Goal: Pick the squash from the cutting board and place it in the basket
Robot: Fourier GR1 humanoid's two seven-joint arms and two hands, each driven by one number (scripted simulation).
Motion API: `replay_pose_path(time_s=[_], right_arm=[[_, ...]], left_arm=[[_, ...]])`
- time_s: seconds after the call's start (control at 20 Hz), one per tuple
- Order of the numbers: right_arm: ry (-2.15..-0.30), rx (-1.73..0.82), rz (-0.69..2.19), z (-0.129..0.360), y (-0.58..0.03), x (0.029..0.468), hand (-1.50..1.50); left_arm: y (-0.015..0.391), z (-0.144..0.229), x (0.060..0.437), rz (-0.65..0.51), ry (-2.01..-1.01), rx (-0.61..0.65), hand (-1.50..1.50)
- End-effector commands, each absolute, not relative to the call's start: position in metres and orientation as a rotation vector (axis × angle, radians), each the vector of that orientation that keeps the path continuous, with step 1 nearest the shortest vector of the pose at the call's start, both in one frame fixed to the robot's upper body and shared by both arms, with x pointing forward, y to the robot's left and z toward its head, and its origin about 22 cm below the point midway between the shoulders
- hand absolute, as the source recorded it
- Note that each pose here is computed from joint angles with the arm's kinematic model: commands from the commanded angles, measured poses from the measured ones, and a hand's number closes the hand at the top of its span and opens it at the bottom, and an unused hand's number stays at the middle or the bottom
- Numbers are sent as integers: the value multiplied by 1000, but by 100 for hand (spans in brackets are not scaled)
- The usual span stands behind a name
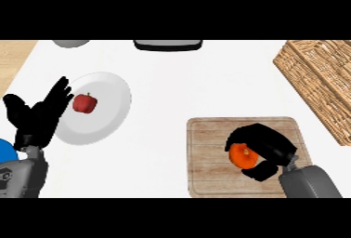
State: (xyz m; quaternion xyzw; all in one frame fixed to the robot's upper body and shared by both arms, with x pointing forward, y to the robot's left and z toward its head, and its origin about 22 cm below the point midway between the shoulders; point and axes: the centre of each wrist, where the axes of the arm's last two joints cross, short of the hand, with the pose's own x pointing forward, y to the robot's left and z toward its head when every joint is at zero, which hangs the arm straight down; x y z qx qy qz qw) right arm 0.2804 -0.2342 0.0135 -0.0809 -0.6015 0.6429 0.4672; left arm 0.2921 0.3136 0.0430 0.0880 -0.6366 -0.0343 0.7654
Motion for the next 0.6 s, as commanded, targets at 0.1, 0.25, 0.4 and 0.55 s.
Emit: replay_pose_path(time_s=[0.1,0.25,0.4,0.55], right_arm=[[-1441,-167,1635,-10,-247,275,150],[-1319,-406,1277,3,-195,310,150],[-1179,-619,968,8,-218,317,150],[-1089,-744,760,21,-218,331,150]], left_arm=[[324,30,296,-75,-1378,183,0],[310,41,295,-78,-1397,166,0],[313,44,294,-71,-1416,185,0],[309,41,293,-93,-1406,176,0]])
